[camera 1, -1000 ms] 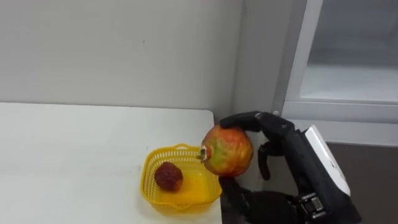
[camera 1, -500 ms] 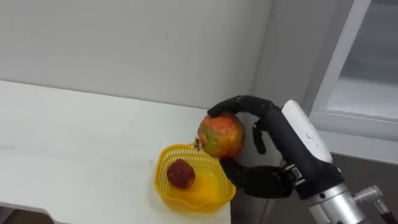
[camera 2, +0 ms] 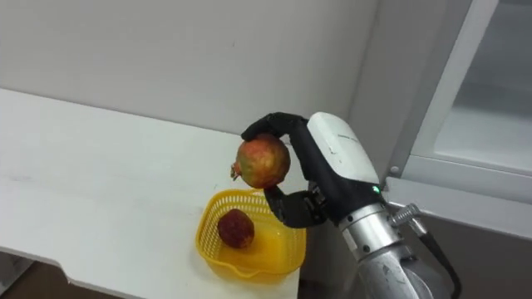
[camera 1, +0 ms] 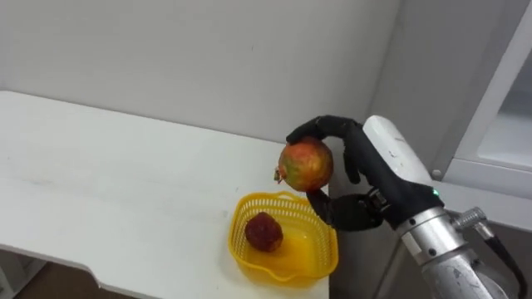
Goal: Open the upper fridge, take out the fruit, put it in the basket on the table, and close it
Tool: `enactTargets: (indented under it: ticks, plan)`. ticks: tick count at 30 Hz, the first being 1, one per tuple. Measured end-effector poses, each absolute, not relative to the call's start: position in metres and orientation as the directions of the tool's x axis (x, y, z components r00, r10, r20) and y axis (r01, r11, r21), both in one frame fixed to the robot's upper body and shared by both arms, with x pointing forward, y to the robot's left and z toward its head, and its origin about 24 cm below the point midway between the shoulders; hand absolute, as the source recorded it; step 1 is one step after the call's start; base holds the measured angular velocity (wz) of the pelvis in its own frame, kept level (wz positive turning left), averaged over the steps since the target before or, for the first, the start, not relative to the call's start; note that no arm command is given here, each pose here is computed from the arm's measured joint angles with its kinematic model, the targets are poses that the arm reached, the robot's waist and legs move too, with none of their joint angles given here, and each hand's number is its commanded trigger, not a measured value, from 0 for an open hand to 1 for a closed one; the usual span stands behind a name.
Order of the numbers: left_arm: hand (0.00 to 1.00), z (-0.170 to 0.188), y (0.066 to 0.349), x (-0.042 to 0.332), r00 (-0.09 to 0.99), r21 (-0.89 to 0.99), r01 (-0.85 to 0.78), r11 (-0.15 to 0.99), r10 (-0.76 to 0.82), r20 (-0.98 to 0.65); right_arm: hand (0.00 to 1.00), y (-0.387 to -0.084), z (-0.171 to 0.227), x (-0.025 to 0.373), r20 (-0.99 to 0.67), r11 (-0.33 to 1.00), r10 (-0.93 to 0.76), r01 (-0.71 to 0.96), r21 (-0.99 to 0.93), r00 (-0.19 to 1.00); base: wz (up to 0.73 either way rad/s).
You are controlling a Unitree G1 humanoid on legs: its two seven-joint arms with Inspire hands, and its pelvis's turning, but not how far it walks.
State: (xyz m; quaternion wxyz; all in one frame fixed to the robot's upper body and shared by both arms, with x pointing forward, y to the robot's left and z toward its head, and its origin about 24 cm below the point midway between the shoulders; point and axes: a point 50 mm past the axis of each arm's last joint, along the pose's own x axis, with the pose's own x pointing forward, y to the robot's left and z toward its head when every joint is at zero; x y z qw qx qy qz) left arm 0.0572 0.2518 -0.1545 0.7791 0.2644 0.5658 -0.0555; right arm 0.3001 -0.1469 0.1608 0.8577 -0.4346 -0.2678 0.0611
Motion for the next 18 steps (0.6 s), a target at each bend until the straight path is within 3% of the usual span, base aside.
enactTargets:
  ticks: [18]
  plan:
    - [0.0,-0.153,0.251,0.061,0.325,0.275,0.413,0.868,0.142,-0.935,1.0,-0.144,0.122,0.31,0.195,0.524,0.353,-0.021,-0.852,0.915,0.0]
